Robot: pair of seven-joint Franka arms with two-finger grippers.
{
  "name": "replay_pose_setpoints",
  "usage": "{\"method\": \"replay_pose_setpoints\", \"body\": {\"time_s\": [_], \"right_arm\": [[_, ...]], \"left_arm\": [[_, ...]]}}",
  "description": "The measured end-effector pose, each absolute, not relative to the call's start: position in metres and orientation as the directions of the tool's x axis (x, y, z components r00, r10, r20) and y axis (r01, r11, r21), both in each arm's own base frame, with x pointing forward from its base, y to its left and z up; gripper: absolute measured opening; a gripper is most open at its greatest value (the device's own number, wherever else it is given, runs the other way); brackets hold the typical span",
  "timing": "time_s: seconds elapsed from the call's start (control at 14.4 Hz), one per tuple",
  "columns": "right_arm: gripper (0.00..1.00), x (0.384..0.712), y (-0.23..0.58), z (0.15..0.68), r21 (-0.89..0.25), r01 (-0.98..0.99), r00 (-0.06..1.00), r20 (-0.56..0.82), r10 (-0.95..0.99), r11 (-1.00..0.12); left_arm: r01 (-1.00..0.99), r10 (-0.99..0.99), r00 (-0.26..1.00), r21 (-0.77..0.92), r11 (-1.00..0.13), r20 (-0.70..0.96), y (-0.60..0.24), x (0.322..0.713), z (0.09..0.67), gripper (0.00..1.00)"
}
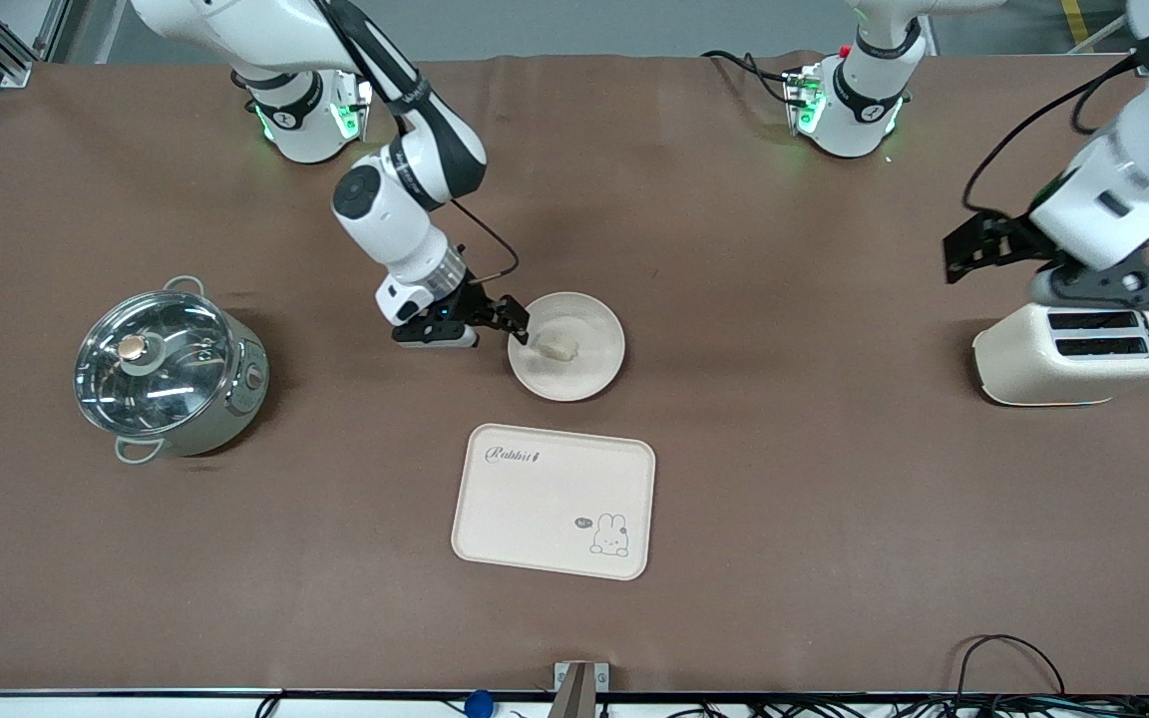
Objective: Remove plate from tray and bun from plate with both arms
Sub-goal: 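Open the right gripper and withdraw it while the left gripper reaches the bun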
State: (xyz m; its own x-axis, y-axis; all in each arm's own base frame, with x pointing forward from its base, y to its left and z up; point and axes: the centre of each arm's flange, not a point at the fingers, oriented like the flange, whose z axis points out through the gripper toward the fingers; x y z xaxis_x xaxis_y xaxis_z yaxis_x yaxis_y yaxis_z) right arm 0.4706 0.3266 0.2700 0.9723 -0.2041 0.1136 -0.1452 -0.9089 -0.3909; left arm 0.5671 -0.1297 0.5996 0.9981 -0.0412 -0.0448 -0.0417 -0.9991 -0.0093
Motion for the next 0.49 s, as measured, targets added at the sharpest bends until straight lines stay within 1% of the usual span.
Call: {"method": "replay_pose_setpoints", "body": {"time_s": [0.28, 0.49], "right_arm": [[1.00, 0.504, 0.267, 0.322, -0.371, -0.223, 0.967, 0.033, -0.252, -0.902], [1.00, 0.533, 0.218, 0.359, -0.287, -0.205, 0.976, 0.012, -0.218, -0.936]], "left_arm": [[0.064, 0.065, 0.995, -0.021, -0.998, -0.077, -0.227, 0.572, 0.542, 1.00], [0.181, 0.187, 0.978, -0.067, -0.981, -0.096, -0.302, 0.563, 0.489, 1.00]]}}
